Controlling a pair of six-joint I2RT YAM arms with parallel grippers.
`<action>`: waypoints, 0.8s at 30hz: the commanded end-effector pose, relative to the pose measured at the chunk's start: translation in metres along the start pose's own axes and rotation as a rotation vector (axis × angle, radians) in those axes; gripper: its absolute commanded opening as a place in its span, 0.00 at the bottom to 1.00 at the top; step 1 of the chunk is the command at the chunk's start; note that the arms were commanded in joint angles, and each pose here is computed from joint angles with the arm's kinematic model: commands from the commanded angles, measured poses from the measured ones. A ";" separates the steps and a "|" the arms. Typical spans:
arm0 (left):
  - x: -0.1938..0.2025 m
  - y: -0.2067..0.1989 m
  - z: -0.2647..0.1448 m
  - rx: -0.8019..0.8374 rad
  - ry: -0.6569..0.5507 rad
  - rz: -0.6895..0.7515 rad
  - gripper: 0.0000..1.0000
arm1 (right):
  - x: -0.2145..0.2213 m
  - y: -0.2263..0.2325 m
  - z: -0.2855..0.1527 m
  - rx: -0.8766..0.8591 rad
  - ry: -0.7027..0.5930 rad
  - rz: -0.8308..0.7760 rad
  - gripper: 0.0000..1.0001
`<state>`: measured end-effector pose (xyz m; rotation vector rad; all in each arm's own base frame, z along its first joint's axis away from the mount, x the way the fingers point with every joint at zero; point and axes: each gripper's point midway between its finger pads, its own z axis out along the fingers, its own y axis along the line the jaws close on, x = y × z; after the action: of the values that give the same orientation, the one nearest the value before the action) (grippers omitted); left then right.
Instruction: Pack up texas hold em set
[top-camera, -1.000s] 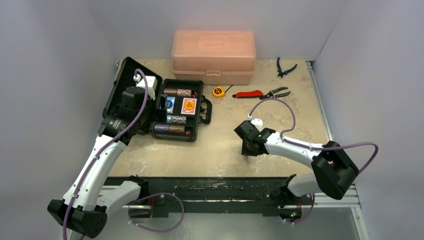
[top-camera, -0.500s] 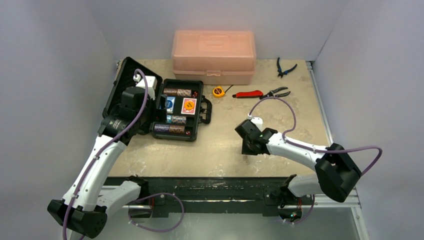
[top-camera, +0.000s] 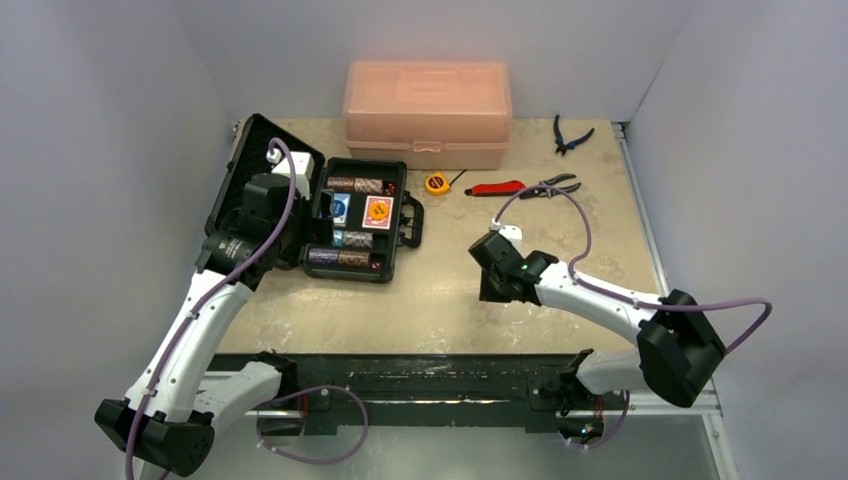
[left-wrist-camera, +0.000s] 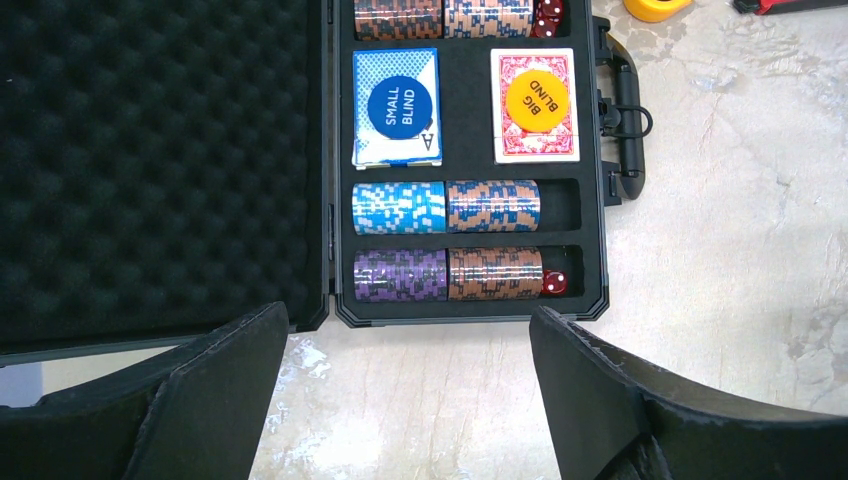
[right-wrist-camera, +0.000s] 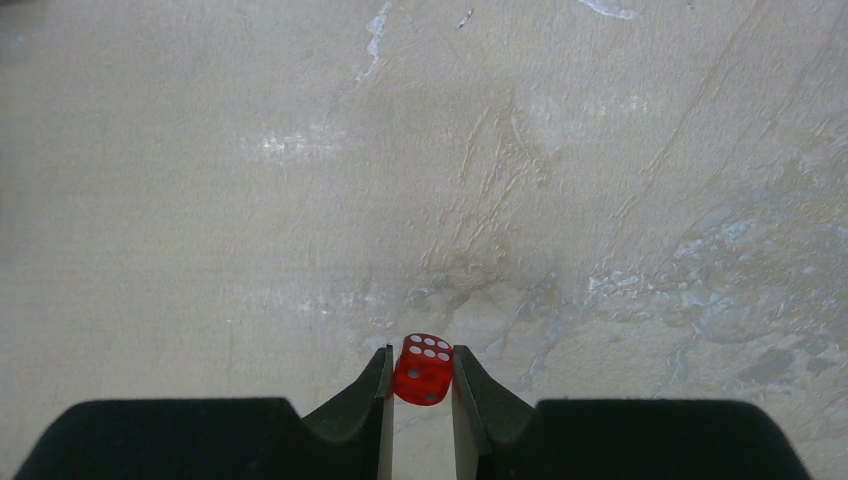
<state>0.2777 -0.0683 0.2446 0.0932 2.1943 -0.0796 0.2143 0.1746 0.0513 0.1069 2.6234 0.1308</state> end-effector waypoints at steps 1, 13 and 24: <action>-0.012 0.000 -0.005 0.001 -0.055 0.008 0.91 | -0.029 0.025 -0.021 -0.109 -0.081 0.004 0.00; -0.012 -0.002 -0.005 0.012 -0.054 0.005 0.91 | -0.051 0.051 -0.039 -0.224 -0.143 -0.005 0.00; -0.012 -0.001 -0.004 0.009 -0.053 0.004 0.91 | -0.076 0.091 -0.053 -0.377 -0.192 -0.027 0.00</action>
<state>0.2774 -0.0684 0.2451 0.0929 2.1926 -0.0812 0.2411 0.2244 0.1079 0.0009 2.4705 0.4360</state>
